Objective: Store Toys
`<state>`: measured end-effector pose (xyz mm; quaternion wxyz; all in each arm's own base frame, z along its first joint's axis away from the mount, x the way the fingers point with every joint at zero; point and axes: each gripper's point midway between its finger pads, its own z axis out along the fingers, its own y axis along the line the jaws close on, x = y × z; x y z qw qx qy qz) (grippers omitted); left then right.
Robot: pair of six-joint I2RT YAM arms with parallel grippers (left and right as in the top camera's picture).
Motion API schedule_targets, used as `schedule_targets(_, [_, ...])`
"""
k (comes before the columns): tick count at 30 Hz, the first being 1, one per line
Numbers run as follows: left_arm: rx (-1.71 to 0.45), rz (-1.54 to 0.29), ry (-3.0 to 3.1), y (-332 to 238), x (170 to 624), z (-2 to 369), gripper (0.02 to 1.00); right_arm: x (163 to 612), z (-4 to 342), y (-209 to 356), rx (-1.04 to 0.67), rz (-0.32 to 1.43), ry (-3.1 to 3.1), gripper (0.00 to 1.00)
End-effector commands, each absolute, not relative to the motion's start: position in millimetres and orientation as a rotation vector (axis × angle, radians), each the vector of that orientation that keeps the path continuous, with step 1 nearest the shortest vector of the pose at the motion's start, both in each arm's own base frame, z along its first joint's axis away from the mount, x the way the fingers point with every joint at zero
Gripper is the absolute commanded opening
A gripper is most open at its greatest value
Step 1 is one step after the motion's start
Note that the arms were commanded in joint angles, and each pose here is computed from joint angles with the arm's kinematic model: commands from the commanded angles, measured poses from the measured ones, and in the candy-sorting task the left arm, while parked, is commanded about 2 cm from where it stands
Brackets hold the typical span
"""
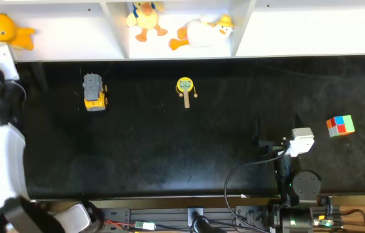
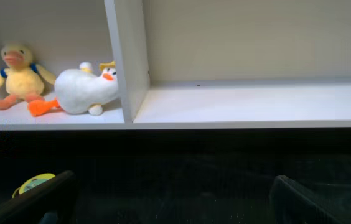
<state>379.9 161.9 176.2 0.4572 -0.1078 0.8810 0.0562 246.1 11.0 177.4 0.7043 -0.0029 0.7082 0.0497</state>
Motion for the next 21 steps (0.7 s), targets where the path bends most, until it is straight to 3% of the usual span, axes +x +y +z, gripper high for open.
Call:
schedule_targets(1, [-0.240,0.159,2.185,151.4,362.3,174.2,0.998,246.4,173.2,11.0,-0.010,0.109,1.578,0.996])
schedule_targets(21, [-0.141,-0.009,2.309,63.9,311.6,151.6,1.000,246.4,173.2,11.0,-0.010,0.109,1.578,0.996])
